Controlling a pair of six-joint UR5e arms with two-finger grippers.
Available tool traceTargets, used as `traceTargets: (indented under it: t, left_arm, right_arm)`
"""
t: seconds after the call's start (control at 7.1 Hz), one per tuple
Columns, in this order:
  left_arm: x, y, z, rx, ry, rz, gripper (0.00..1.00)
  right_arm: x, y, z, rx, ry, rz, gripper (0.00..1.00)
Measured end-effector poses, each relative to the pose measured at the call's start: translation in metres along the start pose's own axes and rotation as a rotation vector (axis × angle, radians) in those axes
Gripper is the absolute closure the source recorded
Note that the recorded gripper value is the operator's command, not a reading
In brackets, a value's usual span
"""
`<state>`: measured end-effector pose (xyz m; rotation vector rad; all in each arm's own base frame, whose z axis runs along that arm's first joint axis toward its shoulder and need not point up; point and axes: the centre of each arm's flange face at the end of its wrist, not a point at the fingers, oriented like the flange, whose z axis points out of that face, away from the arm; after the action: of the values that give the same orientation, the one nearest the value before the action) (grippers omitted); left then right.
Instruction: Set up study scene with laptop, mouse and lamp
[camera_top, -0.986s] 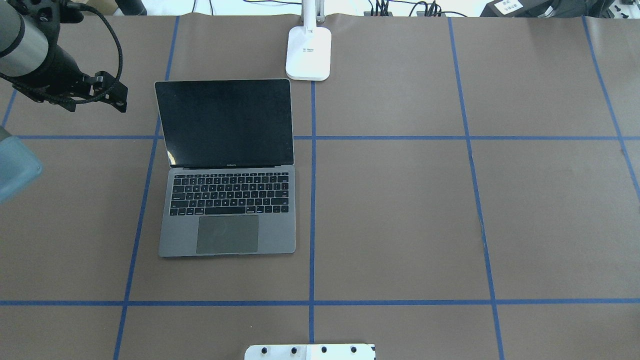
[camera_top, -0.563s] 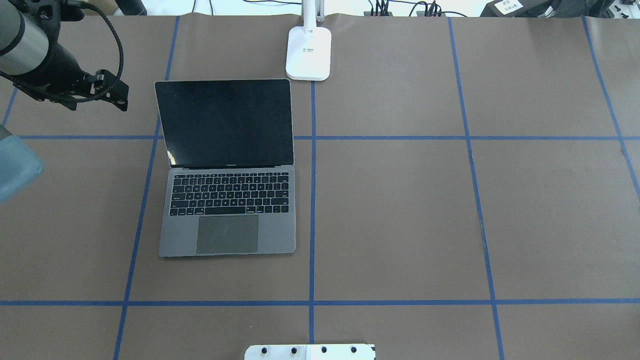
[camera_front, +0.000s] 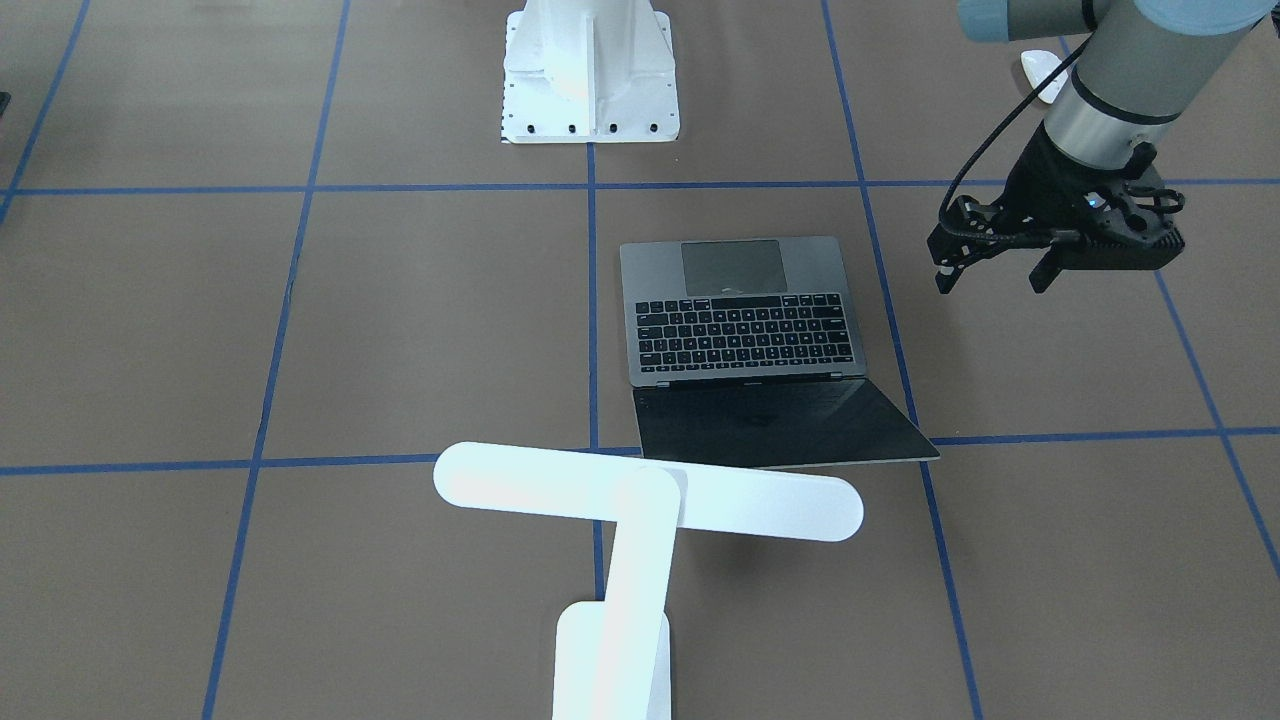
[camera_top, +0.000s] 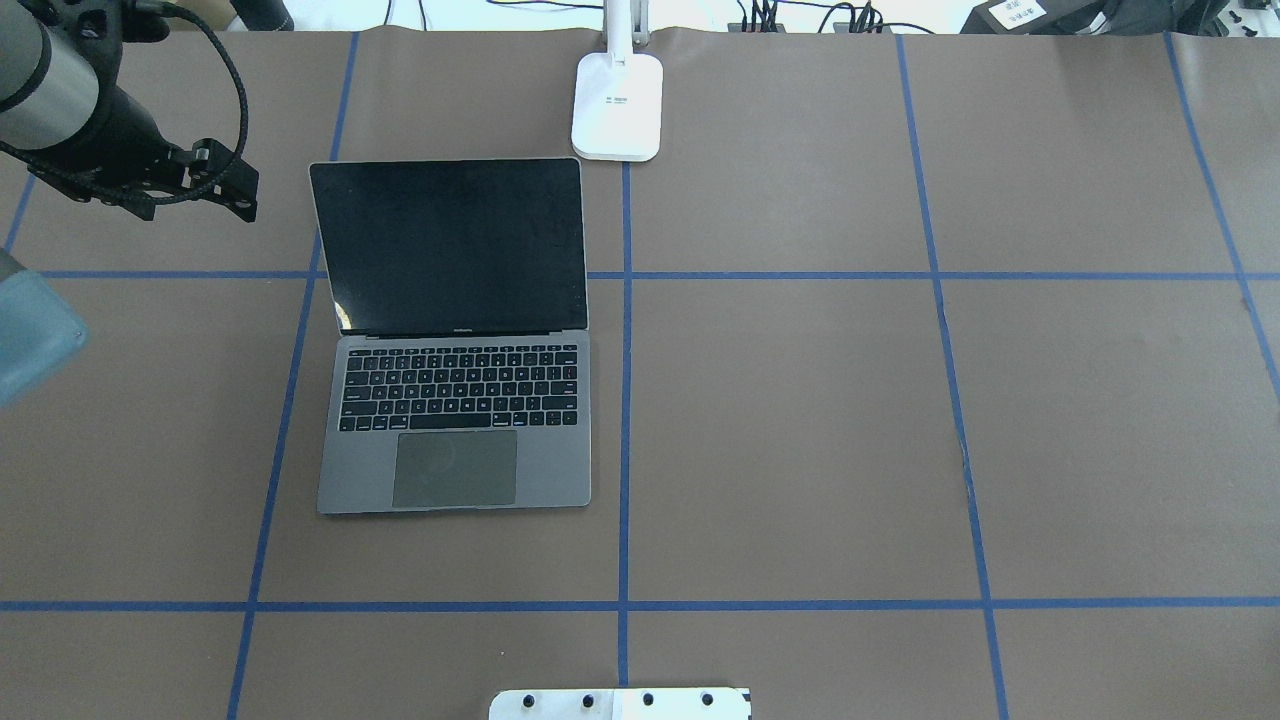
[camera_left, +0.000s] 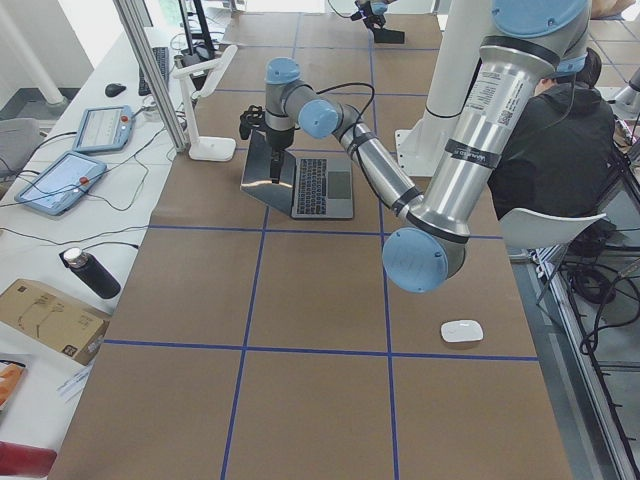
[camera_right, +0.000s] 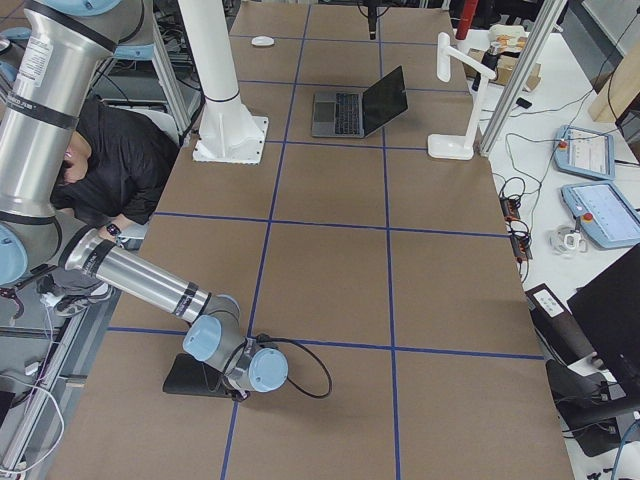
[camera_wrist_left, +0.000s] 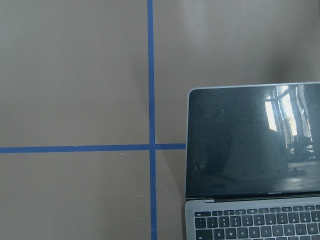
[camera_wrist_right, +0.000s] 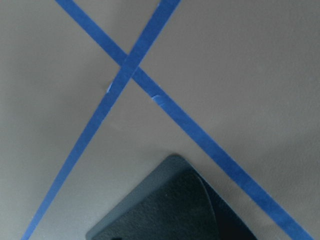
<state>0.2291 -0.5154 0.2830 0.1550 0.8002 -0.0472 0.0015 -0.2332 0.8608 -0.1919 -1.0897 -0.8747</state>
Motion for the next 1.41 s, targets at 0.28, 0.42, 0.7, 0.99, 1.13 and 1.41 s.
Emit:
traceTargets:
  t: [0.28,0.42,0.7,0.99,1.13,1.41]
  left_arm:
    - [0.004,0.000,-0.002,0.002,0.005,-0.027,0.00]
    - [0.006,-0.001,-0.003,0.003,0.008,-0.032,0.00]
    - [0.010,-0.002,-0.005,0.007,0.012,-0.032,0.00]
    - [0.011,-0.003,-0.007,0.009,0.014,-0.031,0.00]
    - [0.011,-0.002,-0.006,0.008,0.014,-0.032,0.00]
    - [0.006,-0.002,-0.004,0.006,0.005,-0.031,0.00]
  right_arm:
    - [-0.001,0.001,0.000,-0.007,-0.012,0.000,1.00]
    - [-0.001,0.002,0.000,-0.009,-0.016,0.007,1.00]
    - [-0.003,0.006,-0.005,0.008,-0.013,0.017,1.00]
    - [-0.036,-0.009,-0.051,0.045,-0.026,0.100,1.00]
    - [-0.070,-0.025,-0.089,0.051,-0.039,0.156,1.00]
    - [-0.123,-0.064,-0.147,0.063,-0.071,0.235,1.00]
